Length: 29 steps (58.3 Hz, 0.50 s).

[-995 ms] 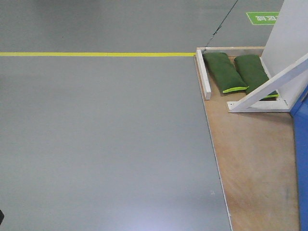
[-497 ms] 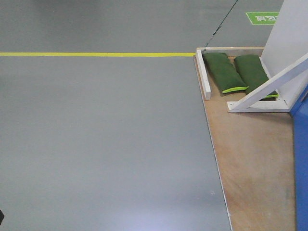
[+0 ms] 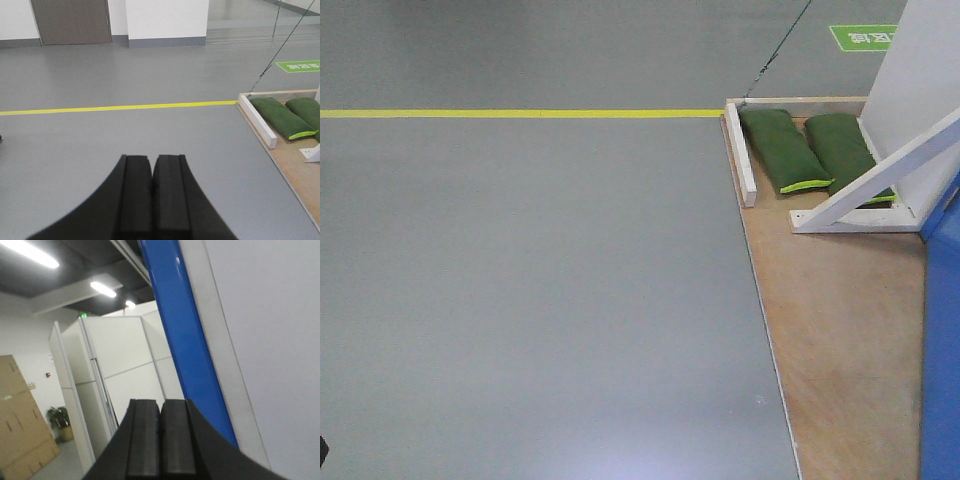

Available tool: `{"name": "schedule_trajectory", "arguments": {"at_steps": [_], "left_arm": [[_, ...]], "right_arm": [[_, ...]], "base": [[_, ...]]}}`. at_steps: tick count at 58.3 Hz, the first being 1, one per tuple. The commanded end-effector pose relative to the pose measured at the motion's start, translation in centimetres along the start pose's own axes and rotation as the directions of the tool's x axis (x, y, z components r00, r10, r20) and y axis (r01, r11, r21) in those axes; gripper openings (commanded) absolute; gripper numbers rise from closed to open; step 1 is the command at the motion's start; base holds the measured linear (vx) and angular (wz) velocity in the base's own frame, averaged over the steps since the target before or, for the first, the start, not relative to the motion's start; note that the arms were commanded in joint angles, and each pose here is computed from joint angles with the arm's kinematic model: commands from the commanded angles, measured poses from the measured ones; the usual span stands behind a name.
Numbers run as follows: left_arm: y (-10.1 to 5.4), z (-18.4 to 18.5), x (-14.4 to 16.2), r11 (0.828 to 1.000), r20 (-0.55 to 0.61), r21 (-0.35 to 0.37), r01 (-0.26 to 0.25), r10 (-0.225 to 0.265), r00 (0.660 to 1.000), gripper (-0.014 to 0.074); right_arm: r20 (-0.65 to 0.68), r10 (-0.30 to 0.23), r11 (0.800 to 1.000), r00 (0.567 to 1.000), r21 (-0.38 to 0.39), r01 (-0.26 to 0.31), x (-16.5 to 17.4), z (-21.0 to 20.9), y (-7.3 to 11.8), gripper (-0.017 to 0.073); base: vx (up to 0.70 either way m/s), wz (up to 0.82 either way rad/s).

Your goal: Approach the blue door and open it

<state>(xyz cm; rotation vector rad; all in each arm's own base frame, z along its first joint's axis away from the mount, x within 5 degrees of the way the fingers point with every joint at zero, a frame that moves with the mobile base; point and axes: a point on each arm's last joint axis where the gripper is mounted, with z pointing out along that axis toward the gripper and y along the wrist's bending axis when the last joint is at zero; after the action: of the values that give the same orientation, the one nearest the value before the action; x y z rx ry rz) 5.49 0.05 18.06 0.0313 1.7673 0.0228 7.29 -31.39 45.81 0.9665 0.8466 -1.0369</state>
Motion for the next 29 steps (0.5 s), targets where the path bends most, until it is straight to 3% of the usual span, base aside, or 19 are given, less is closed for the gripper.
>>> {"name": "schedule_trajectory", "arguments": {"at_steps": [1,18,29], "left_arm": [[0.0,-0.4,-1.7,1.000,0.121,0.004,0.007,-0.007,0.993,0.0073],[0.0,-0.4,-1.7,1.000,0.121,0.004,0.007,-0.007,0.993,0.0073],[0.0,-0.4,-1.7,1.000,0.121,0.004,0.007,-0.007,0.993,0.0073]], "right_arm": [[0.072,-0.054,0.990,0.996,-0.126,0.063,-3.0,-1.5,3.3,0.0012],[0.023,-0.004,0.967,1.000,-0.256,0.010,-3.6,-3.4,7.0,0.0012],[0.001,0.036,0.936,0.999,-0.352,-0.034,-3.8,-4.8,9.8,0.0012]], "base": [[-0.01,-0.02],[-0.01,-0.03],[-0.01,-0.03]]}}
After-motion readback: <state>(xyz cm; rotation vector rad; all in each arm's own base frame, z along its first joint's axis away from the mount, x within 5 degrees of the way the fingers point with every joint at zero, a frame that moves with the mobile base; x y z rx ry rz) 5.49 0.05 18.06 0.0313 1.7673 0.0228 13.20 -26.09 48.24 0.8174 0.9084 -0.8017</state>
